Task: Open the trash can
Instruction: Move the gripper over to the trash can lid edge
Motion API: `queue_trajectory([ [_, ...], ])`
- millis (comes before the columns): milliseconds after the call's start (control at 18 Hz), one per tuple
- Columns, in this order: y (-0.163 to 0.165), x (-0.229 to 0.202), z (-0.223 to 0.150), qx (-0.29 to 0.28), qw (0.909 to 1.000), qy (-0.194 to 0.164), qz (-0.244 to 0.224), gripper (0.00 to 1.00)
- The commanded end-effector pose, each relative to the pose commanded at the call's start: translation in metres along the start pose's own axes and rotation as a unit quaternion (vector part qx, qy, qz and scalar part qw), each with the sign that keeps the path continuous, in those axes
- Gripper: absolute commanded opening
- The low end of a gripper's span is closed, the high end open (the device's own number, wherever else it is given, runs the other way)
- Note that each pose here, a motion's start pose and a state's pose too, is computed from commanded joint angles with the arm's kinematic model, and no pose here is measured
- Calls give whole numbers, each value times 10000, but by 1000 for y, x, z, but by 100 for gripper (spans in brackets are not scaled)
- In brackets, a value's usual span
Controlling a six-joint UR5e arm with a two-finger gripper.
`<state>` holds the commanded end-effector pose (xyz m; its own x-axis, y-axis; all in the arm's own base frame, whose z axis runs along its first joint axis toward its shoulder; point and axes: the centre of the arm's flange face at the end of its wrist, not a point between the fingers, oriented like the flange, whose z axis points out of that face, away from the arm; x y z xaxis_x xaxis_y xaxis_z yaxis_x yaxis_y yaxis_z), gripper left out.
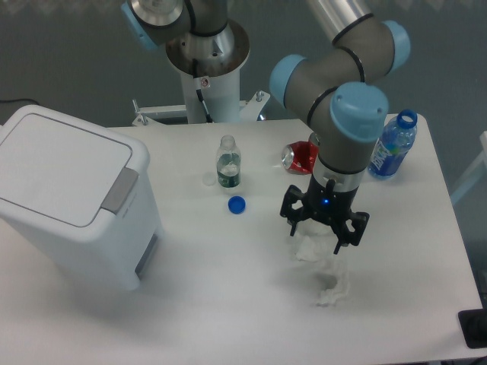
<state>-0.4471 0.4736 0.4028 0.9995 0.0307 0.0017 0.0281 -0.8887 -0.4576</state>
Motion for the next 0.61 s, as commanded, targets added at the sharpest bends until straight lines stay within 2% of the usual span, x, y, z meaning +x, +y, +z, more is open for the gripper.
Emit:
queue_trajectory([
  [111,-20,25,-12,93,9999,-19,99,6],
  [167,-28,37,-10,102,9999,21,92,4],
  [278,-46,60,-19,213,9998,45,8,0],
  [611,-79,115,-35,621,9966,456,-297,0],
])
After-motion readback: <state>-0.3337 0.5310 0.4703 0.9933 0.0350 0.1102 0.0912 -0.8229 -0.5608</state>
